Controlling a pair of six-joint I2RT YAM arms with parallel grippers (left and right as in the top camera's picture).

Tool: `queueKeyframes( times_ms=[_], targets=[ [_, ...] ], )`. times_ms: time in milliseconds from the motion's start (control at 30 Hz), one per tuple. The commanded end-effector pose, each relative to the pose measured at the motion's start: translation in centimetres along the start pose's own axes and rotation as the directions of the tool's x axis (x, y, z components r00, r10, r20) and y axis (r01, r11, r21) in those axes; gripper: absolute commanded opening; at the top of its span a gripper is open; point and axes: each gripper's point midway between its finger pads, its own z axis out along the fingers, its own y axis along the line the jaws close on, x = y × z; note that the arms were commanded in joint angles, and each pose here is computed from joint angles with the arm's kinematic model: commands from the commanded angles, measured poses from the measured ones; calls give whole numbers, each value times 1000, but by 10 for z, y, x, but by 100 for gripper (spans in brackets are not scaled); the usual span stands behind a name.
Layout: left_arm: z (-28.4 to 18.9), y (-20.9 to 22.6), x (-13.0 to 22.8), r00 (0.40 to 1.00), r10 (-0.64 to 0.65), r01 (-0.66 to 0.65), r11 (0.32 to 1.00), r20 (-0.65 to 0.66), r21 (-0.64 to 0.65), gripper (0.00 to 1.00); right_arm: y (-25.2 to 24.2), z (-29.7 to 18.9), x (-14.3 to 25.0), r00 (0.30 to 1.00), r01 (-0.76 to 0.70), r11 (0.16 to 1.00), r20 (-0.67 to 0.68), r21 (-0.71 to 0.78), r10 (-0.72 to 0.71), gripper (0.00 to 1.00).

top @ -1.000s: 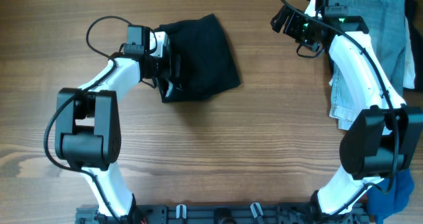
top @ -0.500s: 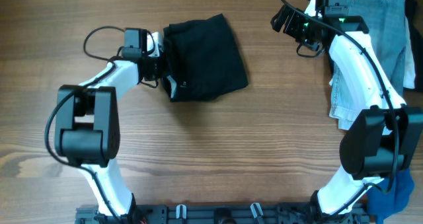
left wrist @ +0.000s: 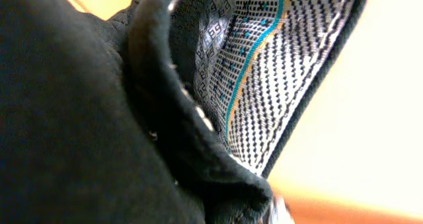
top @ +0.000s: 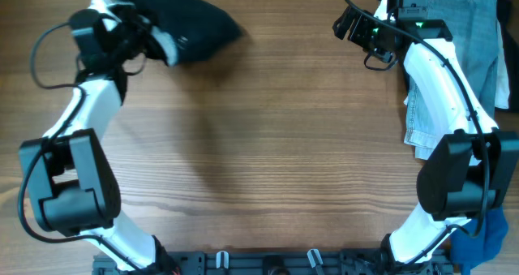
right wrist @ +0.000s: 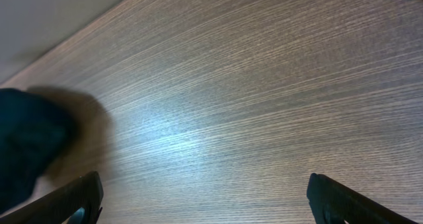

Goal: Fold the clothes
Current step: 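Carry the folded shorts with the left gripper to the top-left corner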

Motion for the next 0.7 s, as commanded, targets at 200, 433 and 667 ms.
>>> queueKeyframes(
  times_ms=[200, 433, 667],
  targets=[
    [-76, 38, -148, 871, -25, 75, 994, 491, -83, 4, 3, -3, -7, 999, 28, 1000, 32, 5, -28, 100],
    [-92, 52, -171, 826, -9, 76, 993, 564, -95, 4, 2, -3, -4, 999, 24, 1000, 21, 9, -24, 100],
    [-72, 74, -180, 818, 15, 44, 995, 575, -88, 4, 5, -1, -2, 999, 42, 998, 31, 37, -43, 100]
  ],
)
